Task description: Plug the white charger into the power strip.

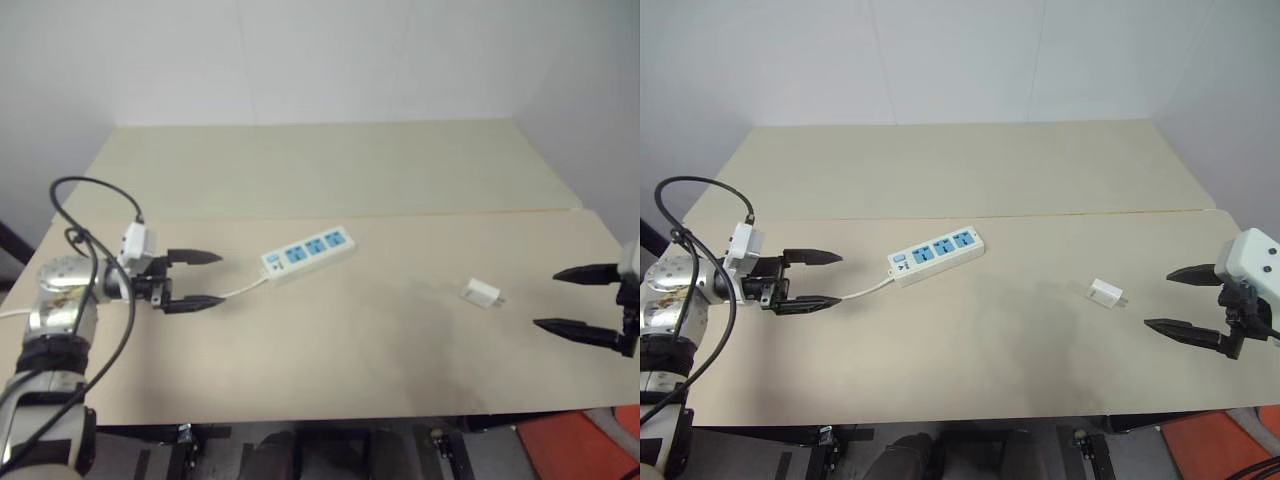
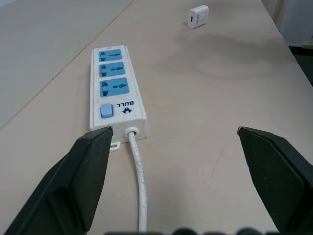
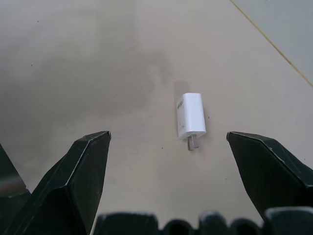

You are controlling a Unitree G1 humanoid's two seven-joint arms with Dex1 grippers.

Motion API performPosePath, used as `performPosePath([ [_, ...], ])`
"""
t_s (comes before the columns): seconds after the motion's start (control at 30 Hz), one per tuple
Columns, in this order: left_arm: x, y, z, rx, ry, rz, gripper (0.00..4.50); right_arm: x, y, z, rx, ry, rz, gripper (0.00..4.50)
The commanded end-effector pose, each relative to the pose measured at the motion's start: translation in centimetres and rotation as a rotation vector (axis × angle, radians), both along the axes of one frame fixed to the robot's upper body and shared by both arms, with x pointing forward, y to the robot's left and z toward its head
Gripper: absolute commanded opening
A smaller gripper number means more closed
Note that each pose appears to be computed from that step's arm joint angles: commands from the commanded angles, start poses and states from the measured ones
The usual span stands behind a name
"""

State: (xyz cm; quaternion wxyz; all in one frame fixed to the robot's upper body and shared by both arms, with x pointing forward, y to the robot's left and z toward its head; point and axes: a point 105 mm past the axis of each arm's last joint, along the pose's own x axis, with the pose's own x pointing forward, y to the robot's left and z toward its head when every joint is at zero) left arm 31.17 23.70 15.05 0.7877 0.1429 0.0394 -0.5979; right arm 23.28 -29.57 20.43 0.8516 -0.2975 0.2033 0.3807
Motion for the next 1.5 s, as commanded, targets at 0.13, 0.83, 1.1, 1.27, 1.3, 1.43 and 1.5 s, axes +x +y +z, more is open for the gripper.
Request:
performPosePath([
  [0.13, 0.5, 0.3, 1.0, -0.013, -0.047, 0.01, 4.47, -0.1, 0.4, 1.1, -0.022, -0.047, 0.011, 4.5],
  [0.83, 3.9, -2.8, -0.3, -0.266, -0.192, 0.11, 4.47, -0.4, 3.8, 0.1, 0.098, -0.201, 0.068, 4.5],
  [1.1, 4.5, -4.6, -1.9, -0.224, -0.105, 0.045, 4.47, -1.3, 5.5, -0.8, 0.132, -0.201, 0.081, 4.5],
  [1.27, 5.7, -5.9, -2.2, -0.221, -0.107, 0.085, 4.47, -1.7, 5.9, -0.7, 0.14, -0.208, 0.079, 4.5],
  [1.3, 5.9, -6.2, -2.2, -0.223, -0.109, 0.097, 4.47, -1.8, 6.0, -0.7, 0.141, -0.211, 0.077, 4.5],
  [1.43, 6.7, -7.1, -2.6, -0.248, -0.084, 0.143, 4.47, -2.3, 6.3, -0.6, 0.147, -0.213, 0.073, 4.5],
  [1.5, 7.2, -7.3, -3.0, -0.237, -0.074, 0.19, 4.47, -2.6, 6.5, -0.6, 0.148, -0.216, 0.07, 4.5],
])
